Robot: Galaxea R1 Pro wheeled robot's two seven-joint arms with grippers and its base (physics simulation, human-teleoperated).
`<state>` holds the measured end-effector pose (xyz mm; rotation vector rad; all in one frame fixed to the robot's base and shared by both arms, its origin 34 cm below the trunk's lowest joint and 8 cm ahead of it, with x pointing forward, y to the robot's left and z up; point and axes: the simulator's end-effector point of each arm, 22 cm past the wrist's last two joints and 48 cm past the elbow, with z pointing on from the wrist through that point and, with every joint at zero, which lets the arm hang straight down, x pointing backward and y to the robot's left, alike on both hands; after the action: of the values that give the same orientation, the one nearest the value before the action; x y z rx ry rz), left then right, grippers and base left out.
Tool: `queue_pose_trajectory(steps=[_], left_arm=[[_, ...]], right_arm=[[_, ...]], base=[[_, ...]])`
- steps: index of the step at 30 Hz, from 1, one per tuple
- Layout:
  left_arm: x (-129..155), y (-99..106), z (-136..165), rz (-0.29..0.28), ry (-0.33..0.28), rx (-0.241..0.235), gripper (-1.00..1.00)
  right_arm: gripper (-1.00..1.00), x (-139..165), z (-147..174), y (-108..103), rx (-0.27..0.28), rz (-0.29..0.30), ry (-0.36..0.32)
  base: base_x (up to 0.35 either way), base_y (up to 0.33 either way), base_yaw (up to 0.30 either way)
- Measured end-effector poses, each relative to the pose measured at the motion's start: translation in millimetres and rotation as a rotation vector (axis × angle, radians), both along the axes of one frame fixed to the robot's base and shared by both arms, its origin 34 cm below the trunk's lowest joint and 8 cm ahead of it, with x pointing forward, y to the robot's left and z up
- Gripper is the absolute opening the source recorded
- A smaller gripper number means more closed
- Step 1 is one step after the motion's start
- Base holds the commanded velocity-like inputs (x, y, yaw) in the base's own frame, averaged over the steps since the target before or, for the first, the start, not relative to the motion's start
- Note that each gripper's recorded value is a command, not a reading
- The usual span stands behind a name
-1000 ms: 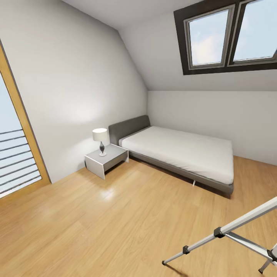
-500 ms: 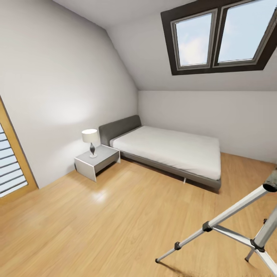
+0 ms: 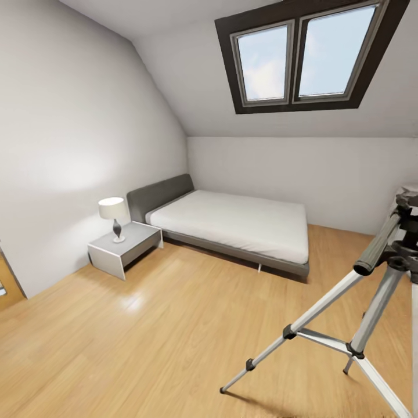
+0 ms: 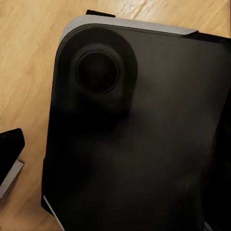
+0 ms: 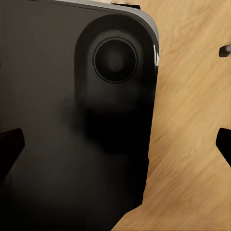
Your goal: Attach the digital camera to the camera tripod in the bedroom.
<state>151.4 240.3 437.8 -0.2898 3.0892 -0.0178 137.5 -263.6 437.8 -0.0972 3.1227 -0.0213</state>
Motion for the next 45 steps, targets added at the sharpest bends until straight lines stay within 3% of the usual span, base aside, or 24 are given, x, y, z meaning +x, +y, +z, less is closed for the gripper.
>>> queue_pose_trajectory(steps=[12,45], left_arm=[[0.0,0.1,0.0,0.000,0.000,0.000,1.00],[-0.2,0.1,0.0,0.000,0.000,0.000,1.00]], right_arm=[[1.00,0.0,0.0,0.1,0.000,0.000,0.000],[1.00,0.1,0.0,-0.7,0.000,0.000,0.000]], base=[[0.000,0.000,-0.159],[0.000,0.000,-0.006]])
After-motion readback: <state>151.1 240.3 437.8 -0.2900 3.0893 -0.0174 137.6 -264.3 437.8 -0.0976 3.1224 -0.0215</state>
